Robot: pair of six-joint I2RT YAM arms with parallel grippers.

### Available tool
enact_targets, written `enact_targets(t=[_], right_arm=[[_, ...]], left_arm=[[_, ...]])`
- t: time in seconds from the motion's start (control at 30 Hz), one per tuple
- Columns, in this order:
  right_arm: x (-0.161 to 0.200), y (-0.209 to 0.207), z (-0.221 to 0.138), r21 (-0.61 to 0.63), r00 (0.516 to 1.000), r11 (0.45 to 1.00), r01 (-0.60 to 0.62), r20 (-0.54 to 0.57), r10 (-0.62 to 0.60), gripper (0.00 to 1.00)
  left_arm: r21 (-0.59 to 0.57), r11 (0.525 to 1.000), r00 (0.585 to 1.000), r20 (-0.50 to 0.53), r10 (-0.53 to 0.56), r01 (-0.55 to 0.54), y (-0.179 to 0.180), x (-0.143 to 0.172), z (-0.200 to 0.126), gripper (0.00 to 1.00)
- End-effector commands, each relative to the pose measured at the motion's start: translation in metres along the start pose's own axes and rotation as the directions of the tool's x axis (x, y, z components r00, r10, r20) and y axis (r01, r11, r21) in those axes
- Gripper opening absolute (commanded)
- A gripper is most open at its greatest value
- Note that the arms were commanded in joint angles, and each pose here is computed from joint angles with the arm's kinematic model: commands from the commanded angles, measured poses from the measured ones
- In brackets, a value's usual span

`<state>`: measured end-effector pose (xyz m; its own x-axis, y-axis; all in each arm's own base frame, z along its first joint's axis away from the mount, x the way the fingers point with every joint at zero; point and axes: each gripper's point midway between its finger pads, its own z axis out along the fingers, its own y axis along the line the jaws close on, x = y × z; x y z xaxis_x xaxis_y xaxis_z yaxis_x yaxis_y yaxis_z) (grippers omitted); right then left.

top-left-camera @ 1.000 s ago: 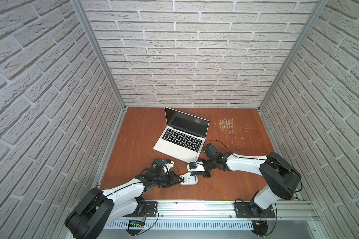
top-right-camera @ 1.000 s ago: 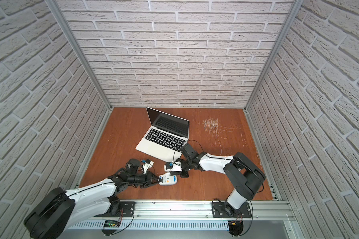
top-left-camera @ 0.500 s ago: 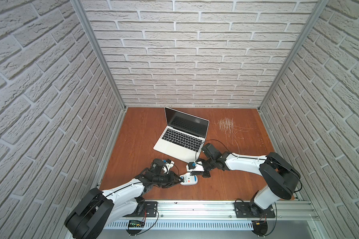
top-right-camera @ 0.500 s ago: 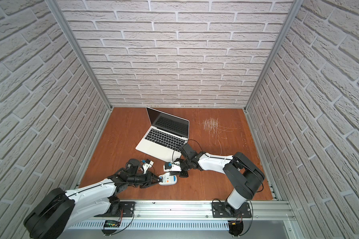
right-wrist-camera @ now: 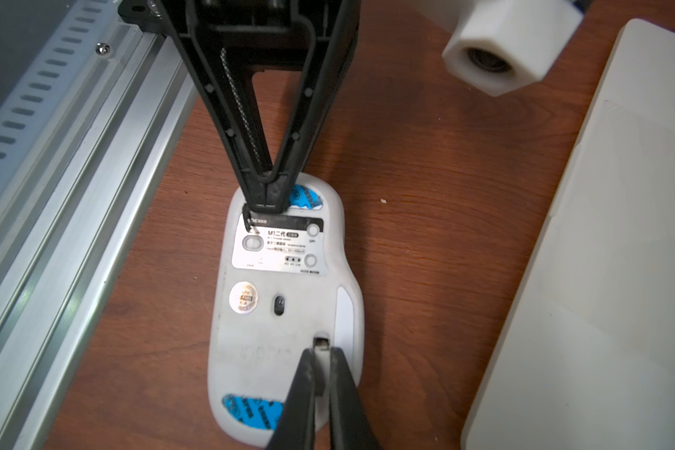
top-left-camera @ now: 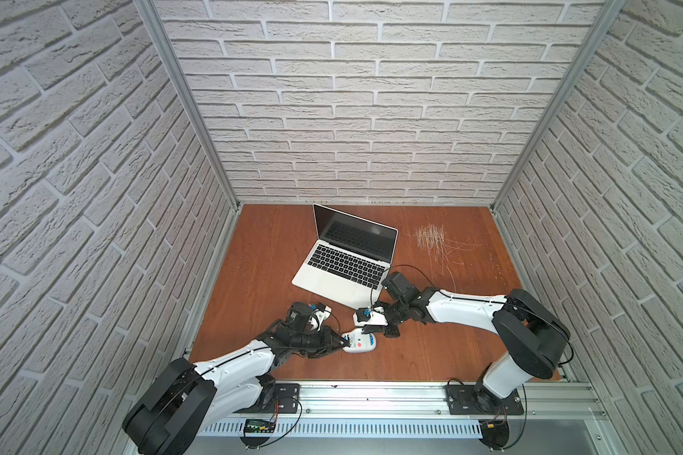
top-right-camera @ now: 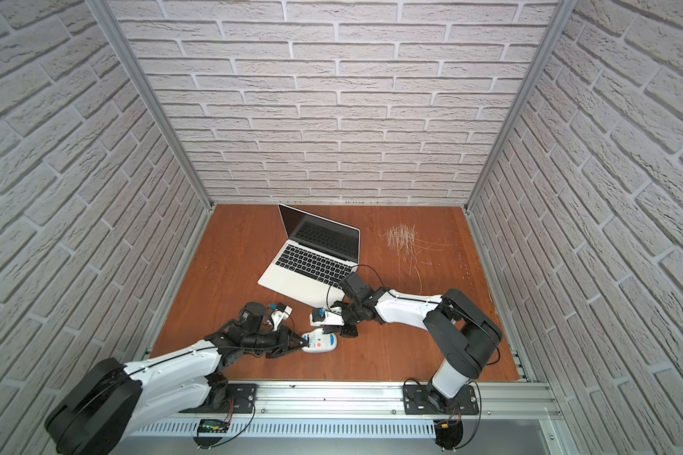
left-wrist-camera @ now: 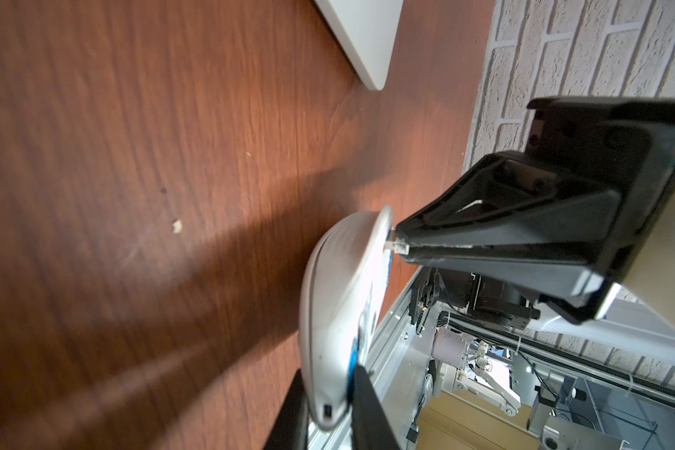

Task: Remove the wireless mouse receiver from the laptop
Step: Insert the USB plug into the mouse.

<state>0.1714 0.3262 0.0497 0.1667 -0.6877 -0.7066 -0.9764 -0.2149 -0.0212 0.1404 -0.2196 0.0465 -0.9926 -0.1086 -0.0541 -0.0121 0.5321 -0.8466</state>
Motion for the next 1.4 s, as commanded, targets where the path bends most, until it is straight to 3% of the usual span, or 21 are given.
enact_targets(t=[0.0,0.27,0.5,0.73,1.07,1.13,1.2,1.3,1.37], right_arm=[[0.035,0.006,0.011,0.007,0.990,0.998,-0.060,-0.130,0.061,0.04],[0.024,0.030,0.004,-0.151,0.992,0.986,-0.068,-0.117,0.050,0.04],[0.033,0.020,0.006,-0.070,0.989,0.995,-0.070,-0.137,0.060,0.05],[0.032,0.014,0.004,-0.033,0.988,0.996,-0.083,-0.133,0.078,0.40],[-0.027,-0.011,-0.045,0.085,0.973,0.973,-0.215,0.103,0.206,0.58],[-0.026,-0.026,-0.052,0.149,0.936,0.927,-0.345,0.129,0.328,0.61],[-0.019,-0.048,-0.061,0.248,0.864,0.828,-0.503,0.174,0.473,0.61],[-0.007,-0.059,-0.065,0.273,0.694,0.640,-0.719,0.221,0.685,0.57],[0.002,-0.059,-0.063,0.267,0.552,0.494,-0.827,0.222,0.804,0.55]], left_arm=[[-0.014,1.000,1.000,0.008,0.021,-0.021,0.003,-0.001,-0.001,0.00],[-0.013,1.000,1.000,0.011,0.022,-0.022,0.003,-0.001,-0.001,0.00],[-0.010,1.000,1.000,0.013,0.028,-0.028,0.002,-0.001,-0.002,0.00],[-0.010,1.000,1.000,0.015,0.027,-0.027,0.002,-0.001,-0.002,0.00],[-0.014,0.999,0.999,0.019,0.030,-0.030,0.002,-0.001,-0.003,0.00],[-0.015,0.999,0.999,0.019,0.029,-0.029,0.002,-0.001,-0.003,0.00],[-0.016,0.999,0.999,0.018,0.030,-0.030,0.002,-0.001,-0.003,0.00],[-0.017,0.999,0.999,0.020,0.030,-0.030,0.003,-0.001,-0.003,0.00],[-0.018,0.999,0.999,0.020,0.030,-0.030,0.002,-0.002,-0.003,0.00]])
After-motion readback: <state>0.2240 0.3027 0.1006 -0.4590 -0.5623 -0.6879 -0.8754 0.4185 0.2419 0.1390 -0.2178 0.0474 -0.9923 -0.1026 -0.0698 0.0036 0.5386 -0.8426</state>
